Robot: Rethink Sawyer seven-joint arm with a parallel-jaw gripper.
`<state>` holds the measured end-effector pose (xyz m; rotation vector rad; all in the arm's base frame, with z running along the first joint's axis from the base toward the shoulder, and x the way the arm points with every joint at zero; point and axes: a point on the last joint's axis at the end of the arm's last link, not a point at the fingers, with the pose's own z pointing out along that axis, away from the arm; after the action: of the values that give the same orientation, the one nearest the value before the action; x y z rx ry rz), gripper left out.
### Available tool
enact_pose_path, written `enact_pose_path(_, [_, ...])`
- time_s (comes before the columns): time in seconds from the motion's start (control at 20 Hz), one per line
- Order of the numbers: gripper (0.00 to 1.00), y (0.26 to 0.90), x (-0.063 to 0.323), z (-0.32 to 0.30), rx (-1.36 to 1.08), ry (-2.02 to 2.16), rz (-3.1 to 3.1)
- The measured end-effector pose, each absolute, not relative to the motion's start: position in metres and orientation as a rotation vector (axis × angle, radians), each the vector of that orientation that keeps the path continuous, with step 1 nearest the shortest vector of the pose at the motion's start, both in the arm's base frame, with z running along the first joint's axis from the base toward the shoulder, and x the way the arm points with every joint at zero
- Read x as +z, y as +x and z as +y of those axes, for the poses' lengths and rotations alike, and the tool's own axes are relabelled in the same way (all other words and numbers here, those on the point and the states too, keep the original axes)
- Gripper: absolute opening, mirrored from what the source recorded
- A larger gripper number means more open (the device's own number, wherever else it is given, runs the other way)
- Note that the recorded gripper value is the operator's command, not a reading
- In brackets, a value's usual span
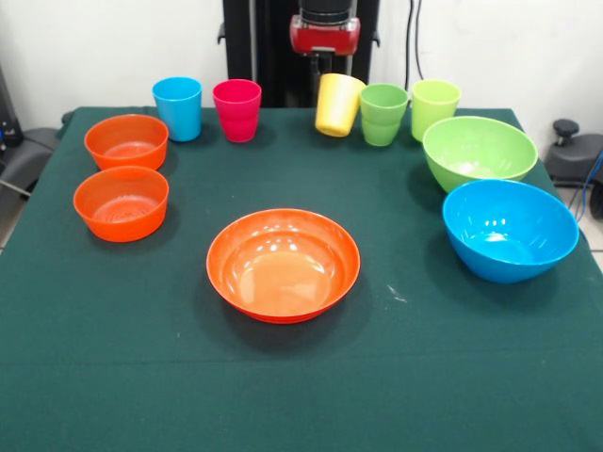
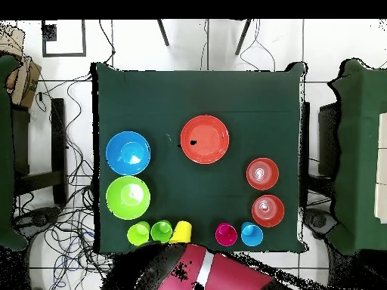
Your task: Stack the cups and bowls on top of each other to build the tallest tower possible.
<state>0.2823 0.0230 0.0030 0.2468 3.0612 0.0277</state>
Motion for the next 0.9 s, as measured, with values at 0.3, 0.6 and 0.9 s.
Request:
enact_pose_path(0.3, [0.00, 0.306, 0.019, 0.013, 0.021, 0.277, 3.011])
enact_pose_path(0.6, [0.00, 0.335, 0.037, -0.005, 0.026, 0.396, 3.020])
enact_pose_path(0.9, [0.00, 0.351, 0.046, -0.007, 0.049, 0.493, 3.075])
